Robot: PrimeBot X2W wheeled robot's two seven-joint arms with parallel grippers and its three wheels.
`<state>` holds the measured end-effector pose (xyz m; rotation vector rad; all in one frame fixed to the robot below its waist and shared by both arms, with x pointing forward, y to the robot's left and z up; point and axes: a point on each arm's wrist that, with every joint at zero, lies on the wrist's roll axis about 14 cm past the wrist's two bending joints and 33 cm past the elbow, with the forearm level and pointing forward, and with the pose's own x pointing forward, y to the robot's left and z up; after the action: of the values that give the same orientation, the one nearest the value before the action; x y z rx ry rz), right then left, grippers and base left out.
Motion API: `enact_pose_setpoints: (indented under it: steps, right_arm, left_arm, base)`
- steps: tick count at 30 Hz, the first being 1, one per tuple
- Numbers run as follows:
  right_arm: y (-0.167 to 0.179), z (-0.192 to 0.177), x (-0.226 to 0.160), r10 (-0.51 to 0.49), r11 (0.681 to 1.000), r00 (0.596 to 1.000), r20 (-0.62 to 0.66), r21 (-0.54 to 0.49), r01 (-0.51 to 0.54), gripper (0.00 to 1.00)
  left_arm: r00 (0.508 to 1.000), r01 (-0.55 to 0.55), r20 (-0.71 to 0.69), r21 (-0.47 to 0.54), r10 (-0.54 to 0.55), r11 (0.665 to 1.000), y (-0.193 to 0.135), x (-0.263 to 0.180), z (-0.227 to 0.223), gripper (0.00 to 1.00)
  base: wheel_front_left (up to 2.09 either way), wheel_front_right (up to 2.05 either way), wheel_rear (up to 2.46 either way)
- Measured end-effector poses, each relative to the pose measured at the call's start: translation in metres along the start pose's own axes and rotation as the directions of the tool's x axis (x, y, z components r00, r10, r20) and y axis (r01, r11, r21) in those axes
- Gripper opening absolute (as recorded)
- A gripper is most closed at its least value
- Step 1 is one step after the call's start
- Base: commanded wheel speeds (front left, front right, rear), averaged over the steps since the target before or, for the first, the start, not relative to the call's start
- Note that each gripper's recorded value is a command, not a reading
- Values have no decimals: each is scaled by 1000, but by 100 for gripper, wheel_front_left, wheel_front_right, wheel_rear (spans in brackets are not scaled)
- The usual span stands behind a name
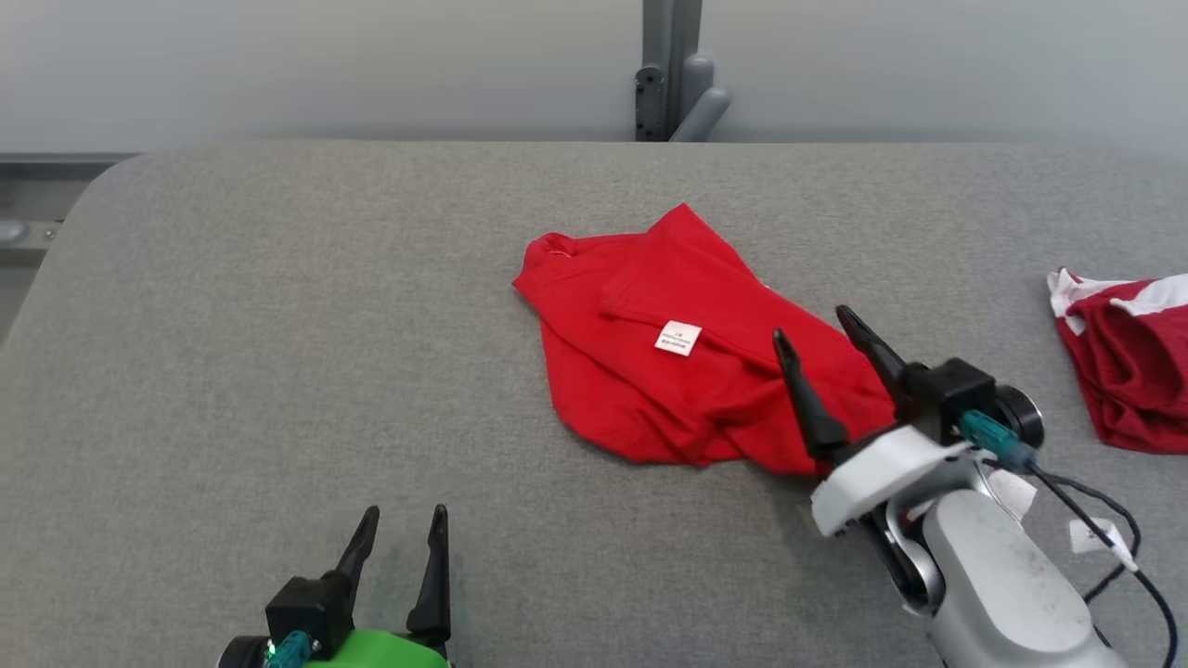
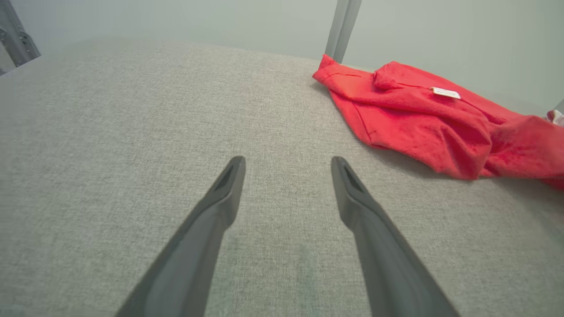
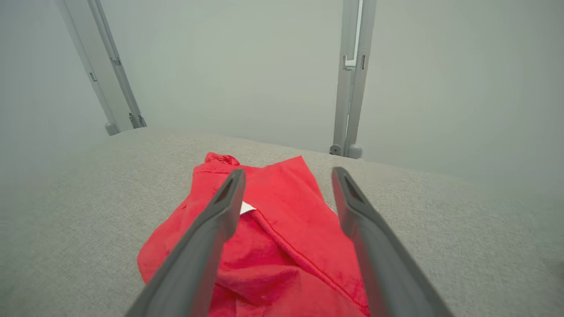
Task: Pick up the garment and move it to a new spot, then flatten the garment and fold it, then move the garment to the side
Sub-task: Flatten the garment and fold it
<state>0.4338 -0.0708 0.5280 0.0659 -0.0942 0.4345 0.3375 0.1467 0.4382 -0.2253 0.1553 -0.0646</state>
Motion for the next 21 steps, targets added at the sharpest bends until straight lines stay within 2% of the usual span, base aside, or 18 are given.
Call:
enact_pose_setpoints:
  steps: [4, 7, 13, 21]
  right_arm:
    - [26, -12, 31, 112, 993, 992, -53, -33, -114, 100]
    - [34, -28, 48, 155, 986, 981, -117, -49, -161, 100]
    - [48, -66, 63, 202, 976, 953, -225, -32, -214, 100]
    - [54, -92, 84, 225, 972, 935, -272, -5, -235, 100]
  left_arm:
    - [999, -38, -7, -13, 38, 999, 9, -3, -2, 100]
    - [997, -79, -6, -25, 79, 997, 20, -7, -2, 100]
    - [986, -166, -16, -37, 165, 985, 42, -19, -5, 100]
    - [979, -203, -33, -40, 202, 978, 51, -16, -8, 100]
  base:
    - [0, 0, 0]
    - [0, 0, 0]
    - [0, 0, 0]
    - [0, 0, 0]
